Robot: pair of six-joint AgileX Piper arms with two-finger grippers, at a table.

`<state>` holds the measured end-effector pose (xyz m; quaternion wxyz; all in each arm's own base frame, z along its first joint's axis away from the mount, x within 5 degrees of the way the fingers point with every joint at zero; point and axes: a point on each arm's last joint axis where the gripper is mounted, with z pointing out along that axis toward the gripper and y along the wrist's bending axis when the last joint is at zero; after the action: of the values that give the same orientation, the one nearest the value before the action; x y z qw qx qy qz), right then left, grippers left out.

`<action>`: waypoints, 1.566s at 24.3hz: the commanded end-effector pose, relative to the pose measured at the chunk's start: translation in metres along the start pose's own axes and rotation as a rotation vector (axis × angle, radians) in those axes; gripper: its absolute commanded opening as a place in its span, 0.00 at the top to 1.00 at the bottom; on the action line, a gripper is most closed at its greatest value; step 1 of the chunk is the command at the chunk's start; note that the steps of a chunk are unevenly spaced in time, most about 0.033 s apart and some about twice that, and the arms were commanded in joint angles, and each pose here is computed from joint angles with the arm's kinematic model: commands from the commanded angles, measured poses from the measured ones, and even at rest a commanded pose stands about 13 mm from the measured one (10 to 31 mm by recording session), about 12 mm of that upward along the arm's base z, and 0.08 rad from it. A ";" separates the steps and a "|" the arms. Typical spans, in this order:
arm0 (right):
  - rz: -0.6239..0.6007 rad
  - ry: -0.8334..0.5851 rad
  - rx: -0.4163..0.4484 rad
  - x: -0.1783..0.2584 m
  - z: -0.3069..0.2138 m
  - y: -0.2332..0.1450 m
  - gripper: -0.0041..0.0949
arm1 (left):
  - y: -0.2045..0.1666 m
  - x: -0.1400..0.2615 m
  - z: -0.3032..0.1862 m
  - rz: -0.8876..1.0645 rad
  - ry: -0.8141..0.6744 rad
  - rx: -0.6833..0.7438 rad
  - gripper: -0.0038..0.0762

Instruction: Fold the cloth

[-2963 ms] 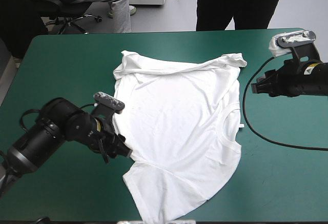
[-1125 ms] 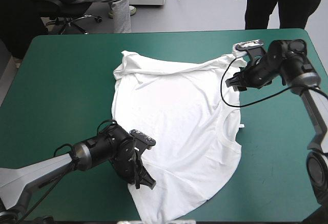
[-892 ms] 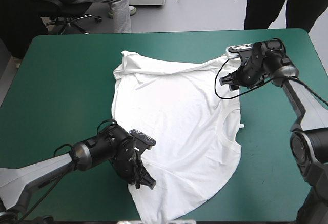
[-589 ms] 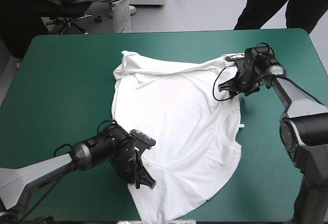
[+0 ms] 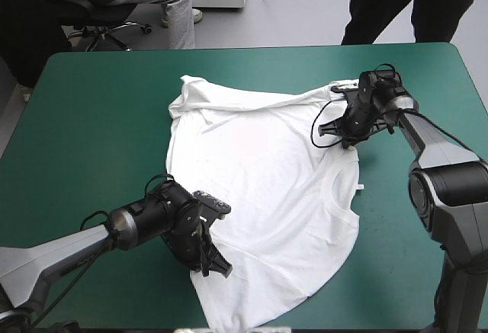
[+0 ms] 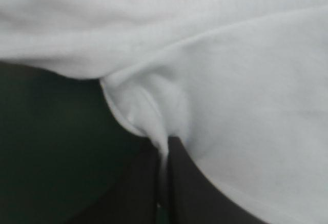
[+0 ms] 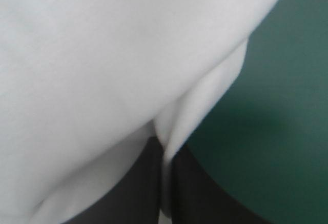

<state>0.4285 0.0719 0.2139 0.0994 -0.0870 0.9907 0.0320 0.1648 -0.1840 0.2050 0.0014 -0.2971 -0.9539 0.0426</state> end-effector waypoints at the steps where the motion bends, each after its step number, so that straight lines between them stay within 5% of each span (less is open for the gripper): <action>1: -0.020 -0.051 0.017 -0.005 -0.034 -0.002 0.98 | 0.018 -0.016 -0.029 -0.054 -0.136 -0.049 0.97; 12: -0.053 -0.476 0.006 0.009 -0.200 0.009 0.98 | 0.077 -0.050 -0.203 -0.150 -0.609 -0.192 0.97; 22: -0.229 -1.242 -0.079 0.139 -0.435 0.038 0.98 | 0.061 0.044 -0.437 -0.092 -1.524 -0.311 0.97; 29: -0.330 -1.666 -0.097 0.222 -0.518 0.050 0.98 | 0.034 0.121 -0.502 0.042 -2.035 -0.290 0.97; 38: -0.352 -1.987 -0.066 0.278 -0.562 0.052 0.98 | 0.017 0.168 -0.522 0.147 -2.261 -0.250 0.97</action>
<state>0.0681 0.0380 0.6951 0.8353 -0.1877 0.5046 0.1115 0.0739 -0.0437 0.7096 -0.8630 -0.1566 -0.4446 0.1817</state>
